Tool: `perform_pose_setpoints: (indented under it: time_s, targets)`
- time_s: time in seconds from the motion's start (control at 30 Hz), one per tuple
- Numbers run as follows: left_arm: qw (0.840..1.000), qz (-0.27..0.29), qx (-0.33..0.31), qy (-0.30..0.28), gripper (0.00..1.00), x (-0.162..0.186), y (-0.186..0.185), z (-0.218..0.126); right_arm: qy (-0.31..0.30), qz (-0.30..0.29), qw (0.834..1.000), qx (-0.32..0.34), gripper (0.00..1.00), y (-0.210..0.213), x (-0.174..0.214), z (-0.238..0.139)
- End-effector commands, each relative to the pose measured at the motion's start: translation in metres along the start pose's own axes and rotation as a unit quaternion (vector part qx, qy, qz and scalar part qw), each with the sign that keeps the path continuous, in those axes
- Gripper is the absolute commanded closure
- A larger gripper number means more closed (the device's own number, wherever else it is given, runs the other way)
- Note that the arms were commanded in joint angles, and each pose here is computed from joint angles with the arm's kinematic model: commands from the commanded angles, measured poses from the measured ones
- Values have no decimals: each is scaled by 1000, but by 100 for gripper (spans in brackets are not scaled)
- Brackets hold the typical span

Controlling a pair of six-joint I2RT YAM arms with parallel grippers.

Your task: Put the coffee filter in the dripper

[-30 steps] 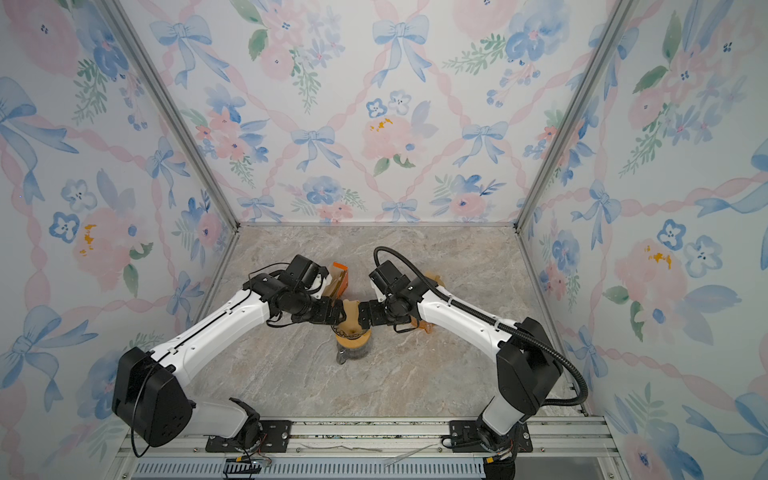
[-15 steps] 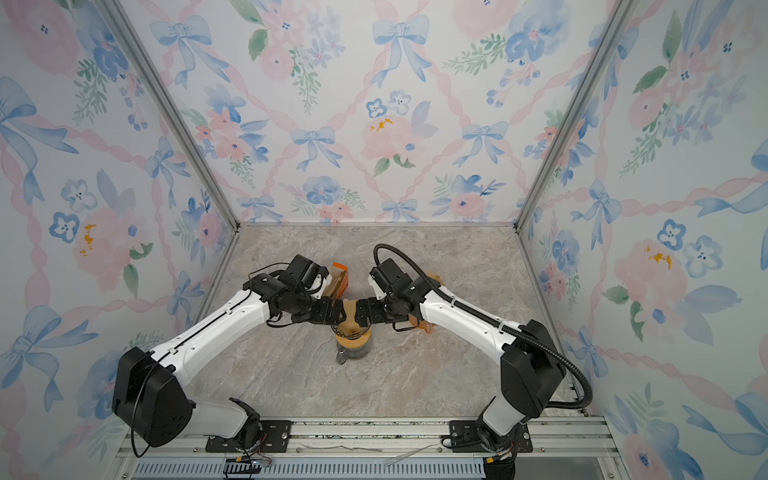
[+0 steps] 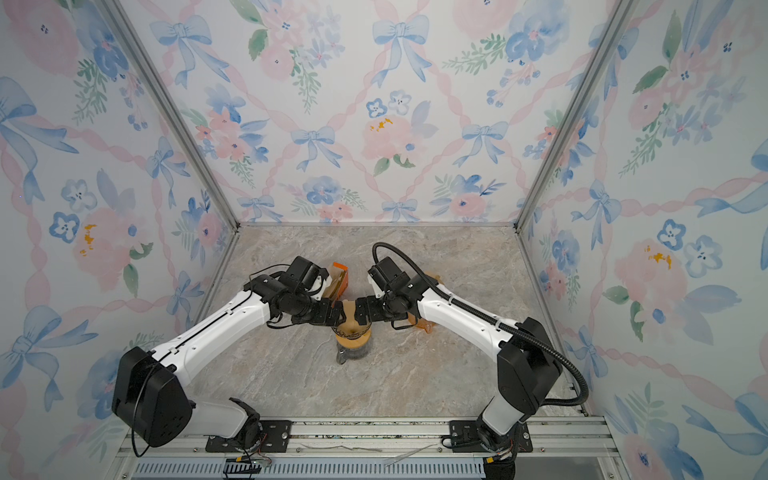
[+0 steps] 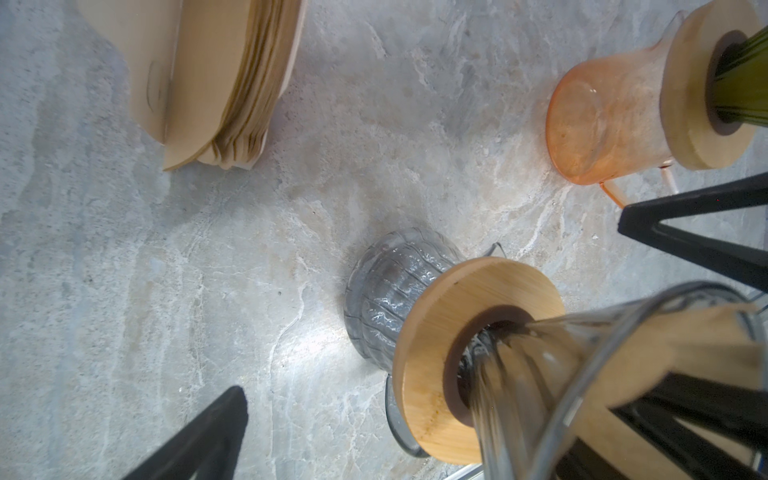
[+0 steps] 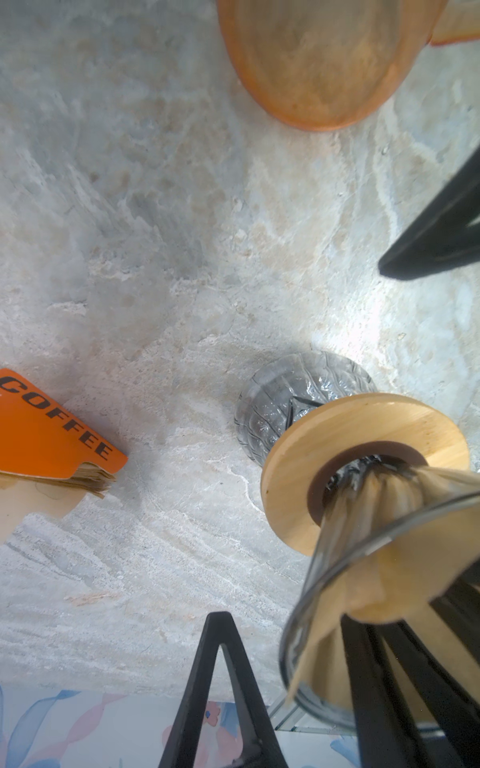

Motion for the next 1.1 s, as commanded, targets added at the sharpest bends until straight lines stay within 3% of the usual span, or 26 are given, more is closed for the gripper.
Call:
perform_pose_setpoints:
  time_s: [0.0, 0.7, 1.07]
  targets:
    - [1000, 21, 9, -17, 2, 0, -2, -8, 6, 5, 1000, 13, 4, 0, -1, -3]
    - [998, 19, 33, -49, 2, 1, -6, -30, 18, 1, 999, 43, 4, -4, 9, 4]
    - [999, 11, 1, -49, 2, 1, 4, -20, 6, -7, 999, 32, 4, 0, 5, 0]
Point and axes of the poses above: each gripper's point midway between its finger pads, its own z axis out along the fingers, its own y axis along the line the jaws close on, x = y × z, the point moved 6 cm from there along -z, back along the fingers, and after that the axes turned 11 degrees about -z, right-handed, at the moved point
